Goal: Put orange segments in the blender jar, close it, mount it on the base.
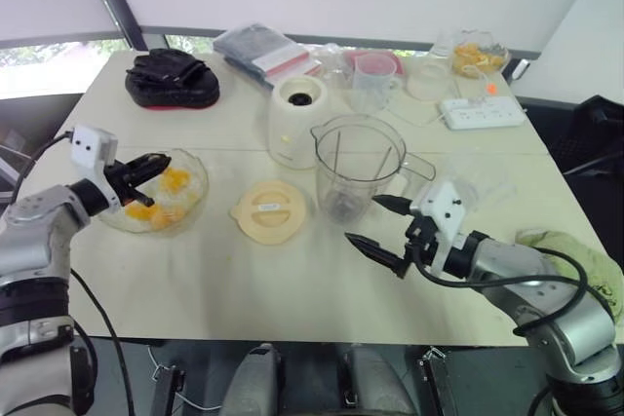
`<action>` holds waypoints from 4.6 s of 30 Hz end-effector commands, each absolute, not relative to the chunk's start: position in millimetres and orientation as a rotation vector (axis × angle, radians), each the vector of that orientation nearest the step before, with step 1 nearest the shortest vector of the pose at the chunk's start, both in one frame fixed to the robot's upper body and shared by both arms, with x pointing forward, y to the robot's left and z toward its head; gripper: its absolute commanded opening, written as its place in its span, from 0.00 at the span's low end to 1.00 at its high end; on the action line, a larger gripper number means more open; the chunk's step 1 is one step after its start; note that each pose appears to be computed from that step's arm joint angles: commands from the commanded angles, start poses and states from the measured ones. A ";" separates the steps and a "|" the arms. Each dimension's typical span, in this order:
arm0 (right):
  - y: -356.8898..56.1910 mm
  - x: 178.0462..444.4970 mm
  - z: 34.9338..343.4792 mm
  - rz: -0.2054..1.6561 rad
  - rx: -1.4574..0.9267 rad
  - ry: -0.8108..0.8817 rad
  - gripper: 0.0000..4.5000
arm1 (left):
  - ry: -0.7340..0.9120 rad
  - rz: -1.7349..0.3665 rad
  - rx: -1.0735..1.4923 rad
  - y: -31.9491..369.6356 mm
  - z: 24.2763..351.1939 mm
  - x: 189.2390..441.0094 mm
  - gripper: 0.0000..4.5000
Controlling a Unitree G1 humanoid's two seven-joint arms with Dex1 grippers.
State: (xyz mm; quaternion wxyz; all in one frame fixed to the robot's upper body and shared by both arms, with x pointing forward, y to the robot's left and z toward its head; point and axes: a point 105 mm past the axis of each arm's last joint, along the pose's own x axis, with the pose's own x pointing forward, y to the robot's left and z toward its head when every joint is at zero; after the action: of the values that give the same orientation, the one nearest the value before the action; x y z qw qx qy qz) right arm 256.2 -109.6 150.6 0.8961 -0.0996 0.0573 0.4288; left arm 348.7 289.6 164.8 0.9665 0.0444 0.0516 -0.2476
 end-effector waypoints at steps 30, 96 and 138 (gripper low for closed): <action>-111.5 256.8 158.4 0.868 -0.236 0.077 0.98 | -0.168 -0.775 0.169 227.7 281.7 377.3 0.11; -181.6 215.0 141.4 0.404 -0.228 0.149 0.98 | -0.291 -1.452 0.197 27.6 291.4 388.7 0.99; -339.4 311.0 106.9 -0.359 -0.047 0.043 0.98 | 0.076 -1.278 0.183 104.4 170.6 284.9 0.99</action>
State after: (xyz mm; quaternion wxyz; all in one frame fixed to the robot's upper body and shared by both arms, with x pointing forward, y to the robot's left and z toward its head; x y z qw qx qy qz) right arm 309.0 -334.6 92.6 0.9836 -0.0110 0.0464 -0.1738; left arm 288.1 105.4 161.7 0.7991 0.0703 0.0559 -0.5944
